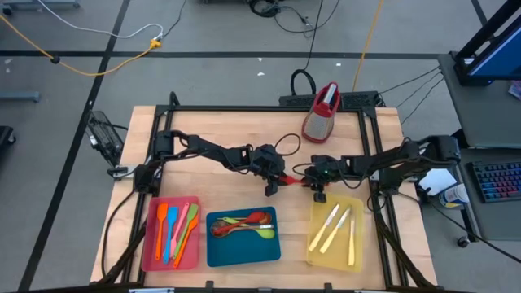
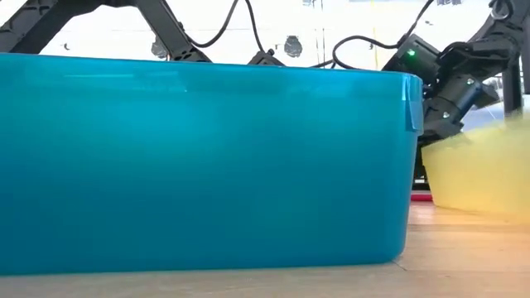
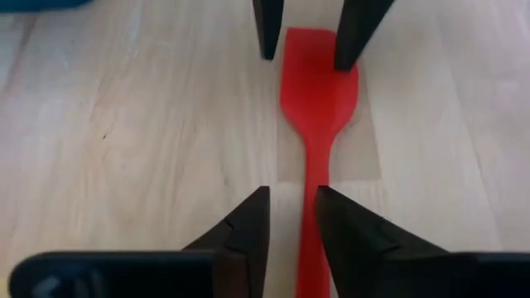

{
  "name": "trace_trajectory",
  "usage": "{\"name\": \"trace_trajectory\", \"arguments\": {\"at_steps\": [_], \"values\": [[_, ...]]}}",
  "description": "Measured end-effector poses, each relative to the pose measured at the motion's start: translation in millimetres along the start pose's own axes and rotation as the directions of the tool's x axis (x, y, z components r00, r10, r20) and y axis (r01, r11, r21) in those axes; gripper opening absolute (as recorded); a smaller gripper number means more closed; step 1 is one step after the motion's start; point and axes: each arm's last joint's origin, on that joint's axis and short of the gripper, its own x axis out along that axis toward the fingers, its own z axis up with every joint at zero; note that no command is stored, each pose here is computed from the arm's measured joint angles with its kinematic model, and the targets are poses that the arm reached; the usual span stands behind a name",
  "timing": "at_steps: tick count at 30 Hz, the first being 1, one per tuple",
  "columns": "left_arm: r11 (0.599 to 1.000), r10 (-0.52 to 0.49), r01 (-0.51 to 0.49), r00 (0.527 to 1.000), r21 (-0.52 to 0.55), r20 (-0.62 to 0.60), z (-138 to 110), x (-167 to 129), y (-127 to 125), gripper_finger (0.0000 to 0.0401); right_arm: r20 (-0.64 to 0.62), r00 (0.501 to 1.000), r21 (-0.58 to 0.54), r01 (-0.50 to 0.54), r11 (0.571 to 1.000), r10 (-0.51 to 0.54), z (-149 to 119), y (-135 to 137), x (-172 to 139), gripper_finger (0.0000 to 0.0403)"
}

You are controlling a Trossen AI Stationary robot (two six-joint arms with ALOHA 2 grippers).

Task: Pick & Place Kitchen Items
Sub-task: Put the red spatula into the pink bin

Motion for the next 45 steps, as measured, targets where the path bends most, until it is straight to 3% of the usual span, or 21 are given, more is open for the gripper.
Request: {"name": "trace_trajectory", "arguments": {"at_steps": [7, 16, 26, 32, 36, 41, 45], "values": [[1.0, 0.0, 0.0, 1.0, 0.012, 0.011, 1, 0, 0, 0.0166, 0.095, 0.993, 0.003, -0.063, 0.998, 0.063, 10, 3, -21, 0.0108], [0.995, 0.059, -0.059, 0.998, 0.085, 0.003, 0, 0, 2, 0.0166, 0.257, 0.966, 0.022, -0.012, 1.0, 0.006, 26, -8, -51, 0.011], [0.974, 0.091, -0.084, 0.996, 0.211, -0.022, -2, 0, 3, 0.0166, -0.023, 0.999, 0.013, 0.043, 0.999, -0.043, -6, -29, -51, 0.011], [0.981, 0.118, -0.106, 0.991, 0.164, -0.064, -5, -1, 5, 0.0166, -0.024, 0.998, -0.056, -0.055, 0.997, 0.054, -10, -29, -52, 0.011], [0.983, 0.131, -0.12, 0.988, 0.138, -0.076, -6, -2, 6, 0.0166, -0.051, 0.991, -0.028, -0.126, 0.992, 0.125, -24, -22, -47, 0.011], [0.98, 0.147, -0.138, 0.988, 0.143, -0.051, -4, -2, 6, 0.0166, 0.003, 0.992, 0.001, -0.126, 0.992, 0.126, -47, -13, -37, 0.0112], [0.98, 0.154, -0.148, 0.987, 0.131, -0.035, -3, -2, 6, 0.0166, 0.021, 0.993, -0.005, -0.114, 0.994, 0.114, -47, -11, -37, 0.0132]]}}
